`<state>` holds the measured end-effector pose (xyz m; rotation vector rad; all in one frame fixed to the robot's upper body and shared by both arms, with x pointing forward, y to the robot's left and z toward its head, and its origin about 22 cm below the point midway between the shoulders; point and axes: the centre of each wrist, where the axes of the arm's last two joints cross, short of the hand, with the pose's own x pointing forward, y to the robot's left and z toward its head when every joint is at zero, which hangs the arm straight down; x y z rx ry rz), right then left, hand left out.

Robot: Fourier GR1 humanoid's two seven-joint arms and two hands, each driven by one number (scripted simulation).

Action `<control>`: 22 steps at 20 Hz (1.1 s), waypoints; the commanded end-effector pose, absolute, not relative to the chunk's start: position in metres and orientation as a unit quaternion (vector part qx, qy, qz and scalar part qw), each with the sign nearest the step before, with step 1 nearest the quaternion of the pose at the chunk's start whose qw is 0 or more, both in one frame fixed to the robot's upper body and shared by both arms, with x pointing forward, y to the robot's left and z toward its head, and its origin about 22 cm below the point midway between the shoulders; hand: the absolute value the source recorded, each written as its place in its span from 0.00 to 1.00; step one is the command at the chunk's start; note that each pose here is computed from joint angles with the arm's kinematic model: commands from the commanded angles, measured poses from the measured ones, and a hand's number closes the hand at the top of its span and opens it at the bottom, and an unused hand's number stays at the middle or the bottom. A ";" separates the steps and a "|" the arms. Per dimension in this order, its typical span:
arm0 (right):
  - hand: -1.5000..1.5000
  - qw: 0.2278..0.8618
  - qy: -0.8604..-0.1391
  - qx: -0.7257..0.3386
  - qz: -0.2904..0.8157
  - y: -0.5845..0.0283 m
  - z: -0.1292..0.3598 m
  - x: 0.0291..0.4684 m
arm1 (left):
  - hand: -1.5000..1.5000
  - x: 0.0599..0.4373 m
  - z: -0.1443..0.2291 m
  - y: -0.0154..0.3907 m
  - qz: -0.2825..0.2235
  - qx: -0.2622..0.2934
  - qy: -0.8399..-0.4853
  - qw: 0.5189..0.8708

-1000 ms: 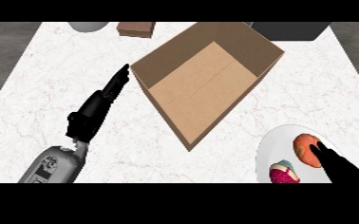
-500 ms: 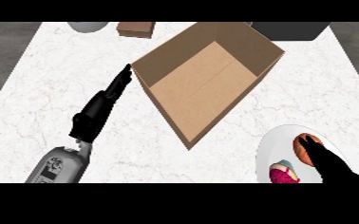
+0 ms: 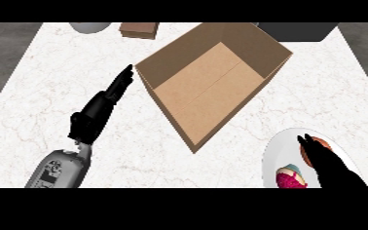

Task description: Pick the cupcake from the plate and place it in the cardboard box

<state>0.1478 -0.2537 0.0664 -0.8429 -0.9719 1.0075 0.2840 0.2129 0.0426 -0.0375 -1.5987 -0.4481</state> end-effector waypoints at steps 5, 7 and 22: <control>0.00 0.692 -0.411 -0.362 0.471 -0.250 0.045 0.146 | 0.50 0.278 0.028 0.204 -0.195 -0.010 -0.713 0.674; 0.00 0.694 -0.405 -0.360 0.474 -0.257 0.044 0.156 | 0.50 0.293 0.033 0.210 -0.204 -0.016 -0.705 0.679; 0.00 0.701 -0.368 -0.371 0.485 -0.247 0.006 0.162 | 0.50 0.272 0.047 0.218 -0.199 -0.014 -0.709 0.676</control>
